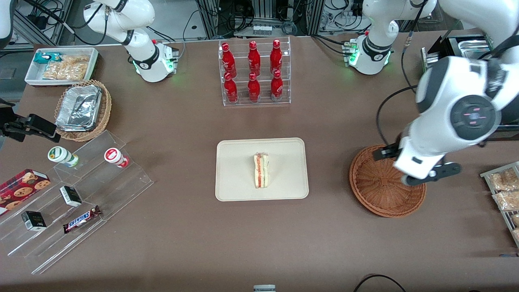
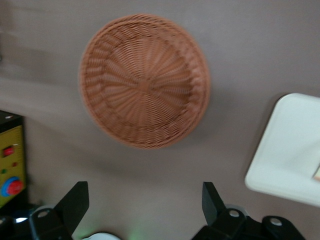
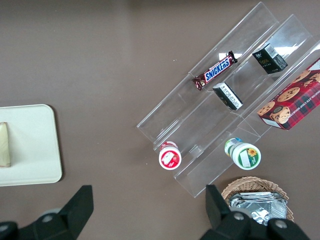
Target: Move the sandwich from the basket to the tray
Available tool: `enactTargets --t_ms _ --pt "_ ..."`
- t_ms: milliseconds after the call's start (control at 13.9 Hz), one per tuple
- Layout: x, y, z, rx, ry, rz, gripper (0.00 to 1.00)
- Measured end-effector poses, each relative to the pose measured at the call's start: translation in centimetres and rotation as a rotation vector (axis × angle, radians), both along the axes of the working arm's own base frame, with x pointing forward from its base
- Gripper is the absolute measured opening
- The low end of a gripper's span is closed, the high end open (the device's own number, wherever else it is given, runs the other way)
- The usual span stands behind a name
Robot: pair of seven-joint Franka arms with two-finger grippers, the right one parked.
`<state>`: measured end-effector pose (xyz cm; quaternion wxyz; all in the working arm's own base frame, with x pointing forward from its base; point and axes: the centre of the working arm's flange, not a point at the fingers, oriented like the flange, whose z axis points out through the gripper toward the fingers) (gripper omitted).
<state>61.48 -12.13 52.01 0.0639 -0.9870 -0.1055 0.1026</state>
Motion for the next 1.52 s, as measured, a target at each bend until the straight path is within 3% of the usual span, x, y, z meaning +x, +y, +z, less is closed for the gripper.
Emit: enactTargets --t_ms 577,1010,1515 --pt "-6.2 2.3 6.8 0.037 0.039 -0.05 1.0" --pt "-10.6 3.4 10.0 -0.014 0.024 -0.149 1.0" --pt "-11.4 4.0 11.3 -0.035 -0.001 -0.163 1.0"
